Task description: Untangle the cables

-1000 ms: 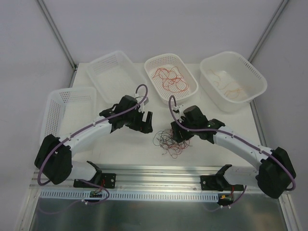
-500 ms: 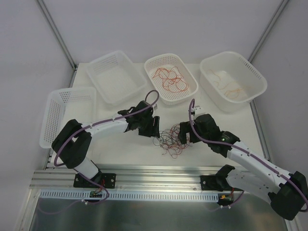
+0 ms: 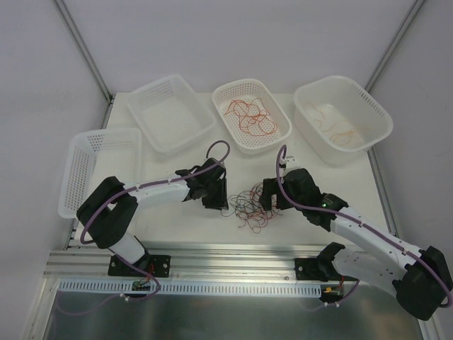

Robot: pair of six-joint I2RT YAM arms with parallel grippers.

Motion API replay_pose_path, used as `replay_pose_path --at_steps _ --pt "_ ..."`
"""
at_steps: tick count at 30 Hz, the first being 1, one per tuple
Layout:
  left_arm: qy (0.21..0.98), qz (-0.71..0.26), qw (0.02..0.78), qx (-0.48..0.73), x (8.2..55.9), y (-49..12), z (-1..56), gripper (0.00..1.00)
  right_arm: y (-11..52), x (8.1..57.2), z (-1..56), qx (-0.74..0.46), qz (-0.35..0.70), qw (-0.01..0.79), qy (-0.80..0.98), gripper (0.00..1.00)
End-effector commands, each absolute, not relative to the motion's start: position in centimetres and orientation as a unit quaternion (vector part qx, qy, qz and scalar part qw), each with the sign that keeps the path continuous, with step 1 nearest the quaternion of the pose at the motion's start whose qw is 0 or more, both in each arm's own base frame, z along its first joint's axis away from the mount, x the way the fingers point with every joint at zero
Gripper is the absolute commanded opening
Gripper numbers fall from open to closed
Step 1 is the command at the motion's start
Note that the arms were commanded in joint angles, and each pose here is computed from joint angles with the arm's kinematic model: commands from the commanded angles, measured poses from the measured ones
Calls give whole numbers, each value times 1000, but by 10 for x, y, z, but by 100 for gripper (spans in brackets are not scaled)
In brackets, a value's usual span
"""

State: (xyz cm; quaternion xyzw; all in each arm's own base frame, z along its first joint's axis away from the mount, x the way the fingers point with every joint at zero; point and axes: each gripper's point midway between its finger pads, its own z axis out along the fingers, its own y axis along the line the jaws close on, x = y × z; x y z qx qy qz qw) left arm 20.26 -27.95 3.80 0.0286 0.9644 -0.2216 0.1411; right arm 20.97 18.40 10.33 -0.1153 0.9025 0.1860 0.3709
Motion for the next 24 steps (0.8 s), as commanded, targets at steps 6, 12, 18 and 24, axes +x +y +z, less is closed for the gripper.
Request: replay_pose_path --at_steps 6,12,18,24 --pt "965 -206 162 -1 204 -274 39 36 195 215 108 -109 207 381 895 93" --pt "968 -196 159 -11 202 -269 32 42 197 214 105 -110 211 377 895 93" --pt "967 -201 159 -9 205 -275 34 39 199 213 102 -113 212 372 897 93" --pt "965 -215 152 -1 206 -289 38 25 205 213 98 -118 216 361 900 93"
